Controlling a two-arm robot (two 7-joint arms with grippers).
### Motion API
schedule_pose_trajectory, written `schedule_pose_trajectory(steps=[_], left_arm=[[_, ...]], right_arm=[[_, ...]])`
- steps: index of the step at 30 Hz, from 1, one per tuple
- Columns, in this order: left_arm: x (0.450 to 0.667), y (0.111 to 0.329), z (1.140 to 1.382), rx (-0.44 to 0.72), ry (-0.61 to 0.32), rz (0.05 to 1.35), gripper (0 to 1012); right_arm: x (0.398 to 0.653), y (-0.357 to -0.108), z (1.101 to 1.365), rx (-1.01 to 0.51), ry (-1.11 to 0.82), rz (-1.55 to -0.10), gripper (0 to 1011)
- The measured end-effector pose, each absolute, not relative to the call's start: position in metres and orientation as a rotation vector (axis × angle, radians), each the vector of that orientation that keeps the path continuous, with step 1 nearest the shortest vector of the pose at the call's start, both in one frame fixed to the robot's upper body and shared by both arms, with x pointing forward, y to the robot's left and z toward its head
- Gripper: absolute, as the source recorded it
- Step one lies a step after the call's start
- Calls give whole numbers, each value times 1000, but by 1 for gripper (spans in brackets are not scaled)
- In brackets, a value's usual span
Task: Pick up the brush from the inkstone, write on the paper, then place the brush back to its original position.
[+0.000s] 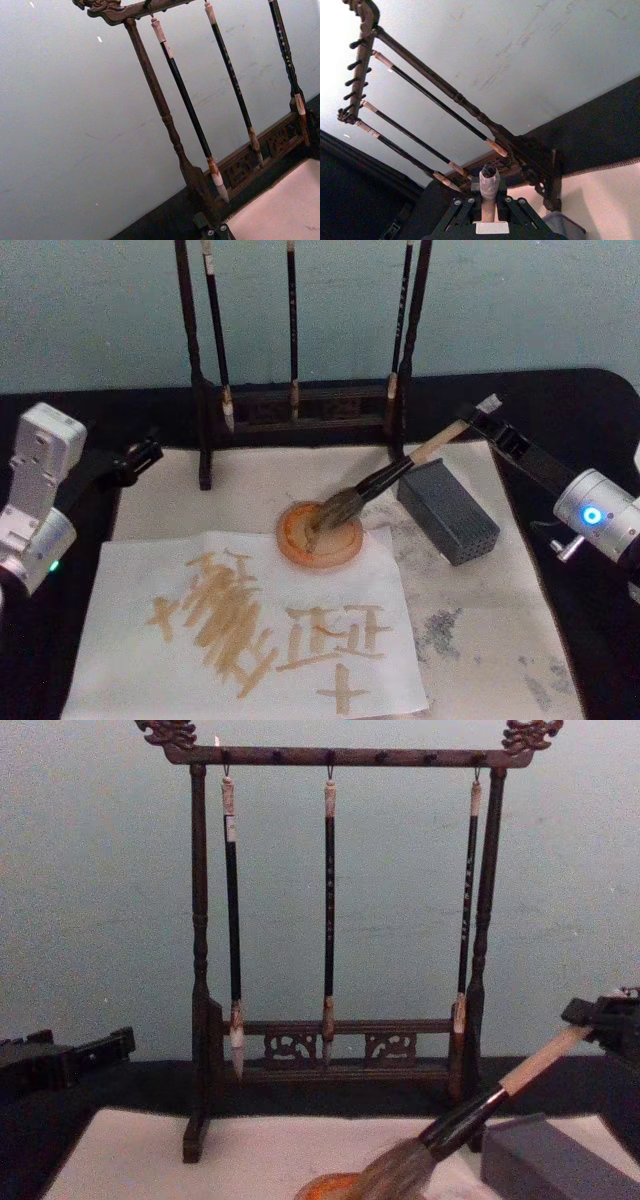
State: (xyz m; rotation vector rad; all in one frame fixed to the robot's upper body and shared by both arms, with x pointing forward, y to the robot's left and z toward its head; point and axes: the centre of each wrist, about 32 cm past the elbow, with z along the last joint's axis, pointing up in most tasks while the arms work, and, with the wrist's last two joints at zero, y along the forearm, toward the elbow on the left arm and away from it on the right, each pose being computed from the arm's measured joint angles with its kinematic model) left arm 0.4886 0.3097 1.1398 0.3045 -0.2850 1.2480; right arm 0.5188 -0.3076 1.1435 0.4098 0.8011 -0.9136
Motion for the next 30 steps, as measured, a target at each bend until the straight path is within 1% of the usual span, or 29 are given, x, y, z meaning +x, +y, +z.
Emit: schedule_pose_trajectory(steps=[30], left_arm=[[489, 310, 1140, 304, -285, 1248, 1002]], right_arm=[[519, -313, 1129, 438, 894, -940, 164]])
